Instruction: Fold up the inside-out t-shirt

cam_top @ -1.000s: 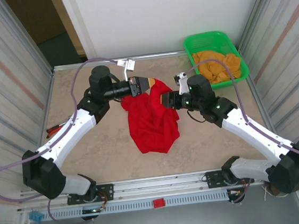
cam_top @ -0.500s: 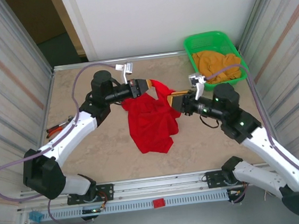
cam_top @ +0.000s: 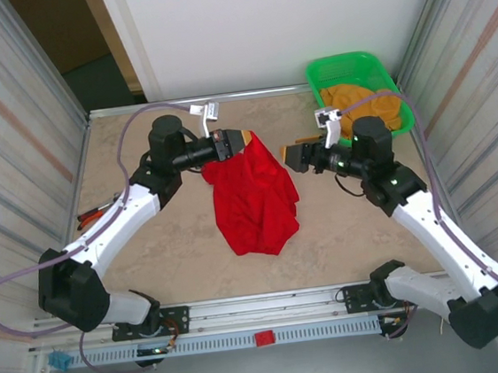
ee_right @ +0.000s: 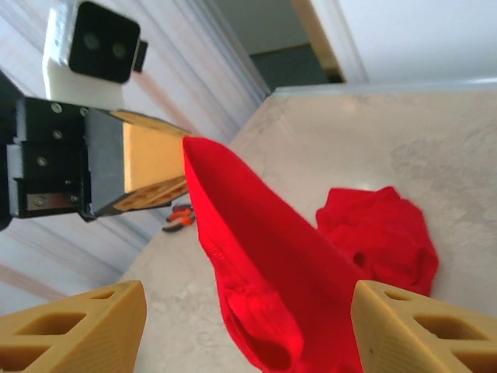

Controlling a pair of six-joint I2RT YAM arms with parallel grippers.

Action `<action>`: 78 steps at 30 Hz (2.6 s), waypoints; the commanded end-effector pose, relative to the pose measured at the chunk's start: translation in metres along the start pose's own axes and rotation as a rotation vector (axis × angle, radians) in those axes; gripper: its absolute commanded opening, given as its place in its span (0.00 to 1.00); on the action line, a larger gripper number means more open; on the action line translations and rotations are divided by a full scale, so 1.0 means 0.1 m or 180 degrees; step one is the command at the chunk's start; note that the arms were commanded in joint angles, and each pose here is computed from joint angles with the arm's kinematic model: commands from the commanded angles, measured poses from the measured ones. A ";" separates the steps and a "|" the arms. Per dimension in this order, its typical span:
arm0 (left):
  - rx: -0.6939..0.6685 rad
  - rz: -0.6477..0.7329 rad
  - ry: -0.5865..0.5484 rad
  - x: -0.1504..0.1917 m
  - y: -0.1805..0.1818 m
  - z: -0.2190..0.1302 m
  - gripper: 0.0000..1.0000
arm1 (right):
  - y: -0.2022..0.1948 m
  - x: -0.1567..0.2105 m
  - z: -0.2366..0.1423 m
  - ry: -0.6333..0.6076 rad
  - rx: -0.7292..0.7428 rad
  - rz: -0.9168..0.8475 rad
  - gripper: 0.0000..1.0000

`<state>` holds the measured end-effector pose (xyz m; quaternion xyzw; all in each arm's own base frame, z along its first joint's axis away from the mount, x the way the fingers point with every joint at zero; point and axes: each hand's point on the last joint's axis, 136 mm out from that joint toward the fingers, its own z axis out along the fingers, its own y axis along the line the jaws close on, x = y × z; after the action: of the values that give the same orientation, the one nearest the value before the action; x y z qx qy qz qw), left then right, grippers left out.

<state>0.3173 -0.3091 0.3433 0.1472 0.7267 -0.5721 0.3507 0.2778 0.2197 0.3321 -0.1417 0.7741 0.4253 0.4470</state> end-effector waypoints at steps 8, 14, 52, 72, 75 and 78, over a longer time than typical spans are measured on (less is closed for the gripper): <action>0.0250 0.0200 -0.0059 -0.15 -0.38 -0.08 0.00 | 0.30 0.05 0.41 0.0256 -0.0391 -0.0225 0.56; 0.0216 0.0180 -0.0039 -0.13 -0.35 -0.07 0.00 | 0.17 0.06 0.49 0.0340 -0.0266 -0.0191 0.00; -0.1752 0.1524 -0.0397 0.83 0.28 -0.02 0.58 | -0.09 0.03 0.18 0.0303 0.0694 0.0089 0.00; -0.2689 0.1628 -0.0552 0.51 0.55 0.14 0.58 | 0.08 0.21 0.22 0.0347 0.0550 0.0033 0.00; -0.2997 0.1557 -0.0374 0.60 0.80 0.07 0.58 | 0.10 0.15 0.19 0.0283 0.0559 -0.0013 0.00; -0.3128 0.1473 -0.0264 0.67 0.93 0.00 0.52 | 0.08 0.17 0.20 0.0296 0.0569 -0.0011 0.00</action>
<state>0.3215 -0.3163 0.2400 0.1325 0.8237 -0.1233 0.5373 0.2777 0.2430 0.3115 -0.1206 0.8353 0.3418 0.4135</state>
